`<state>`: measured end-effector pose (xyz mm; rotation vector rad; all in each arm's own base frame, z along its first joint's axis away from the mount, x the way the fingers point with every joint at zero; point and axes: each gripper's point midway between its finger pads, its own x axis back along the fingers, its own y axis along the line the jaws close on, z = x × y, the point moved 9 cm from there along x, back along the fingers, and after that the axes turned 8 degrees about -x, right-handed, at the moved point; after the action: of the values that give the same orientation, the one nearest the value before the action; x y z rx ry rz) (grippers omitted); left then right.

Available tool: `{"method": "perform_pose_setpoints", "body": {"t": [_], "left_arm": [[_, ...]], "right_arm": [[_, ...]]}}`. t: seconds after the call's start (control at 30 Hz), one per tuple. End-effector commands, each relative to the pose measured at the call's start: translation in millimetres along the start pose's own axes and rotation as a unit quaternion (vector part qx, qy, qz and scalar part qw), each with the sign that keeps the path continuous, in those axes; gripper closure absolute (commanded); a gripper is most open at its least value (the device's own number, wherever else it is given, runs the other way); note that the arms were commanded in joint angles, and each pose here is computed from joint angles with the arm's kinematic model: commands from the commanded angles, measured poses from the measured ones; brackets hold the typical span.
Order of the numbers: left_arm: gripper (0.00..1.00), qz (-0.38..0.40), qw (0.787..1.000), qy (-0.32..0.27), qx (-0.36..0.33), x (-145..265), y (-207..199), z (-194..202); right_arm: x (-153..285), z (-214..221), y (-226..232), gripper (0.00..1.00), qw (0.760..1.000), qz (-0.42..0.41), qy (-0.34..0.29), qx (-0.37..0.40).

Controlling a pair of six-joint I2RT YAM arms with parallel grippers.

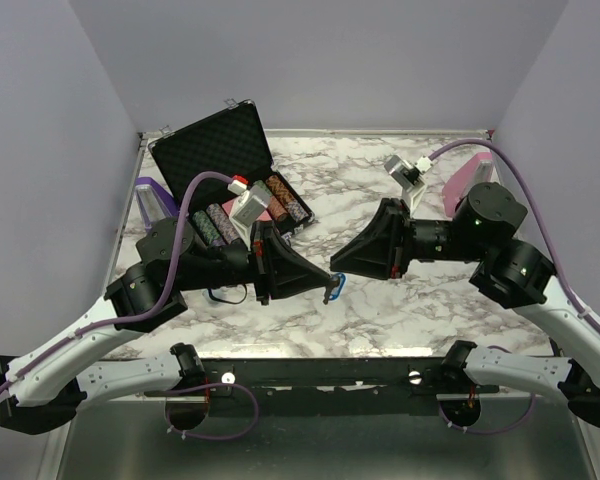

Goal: Remove the keys from the keyring

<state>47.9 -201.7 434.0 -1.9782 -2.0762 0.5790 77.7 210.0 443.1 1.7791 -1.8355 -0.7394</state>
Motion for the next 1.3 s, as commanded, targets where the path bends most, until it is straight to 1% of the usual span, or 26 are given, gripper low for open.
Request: {"method": "perform_pose_setpoints", "body": {"t": [0.0,0.2,0.6,0.87,1.27], "left_arm": [[1.00,0.043,0.998,-0.020,-0.027,3,-14,-14],[1.00,0.062,0.997,-0.023,-0.036,5,-18,-16],[1.00,0.059,0.997,-0.021,-0.044,4,-18,-19],[1.00,0.054,0.997,-0.019,-0.043,3,-17,-20],[1.00,0.054,0.998,-0.013,-0.039,3,-17,-17]], "right_arm": [[2,4,2,0.78,1.000,-0.011,0.003,0.003],[3,5,2,0.86,1.000,-0.011,0.002,0.005],[3,6,6,0.90,0.999,-0.035,0.010,0.001],[4,5,11,0.99,0.998,-0.054,0.014,0.004],[9,3,15,0.99,0.999,-0.049,0.001,0.014]]}}
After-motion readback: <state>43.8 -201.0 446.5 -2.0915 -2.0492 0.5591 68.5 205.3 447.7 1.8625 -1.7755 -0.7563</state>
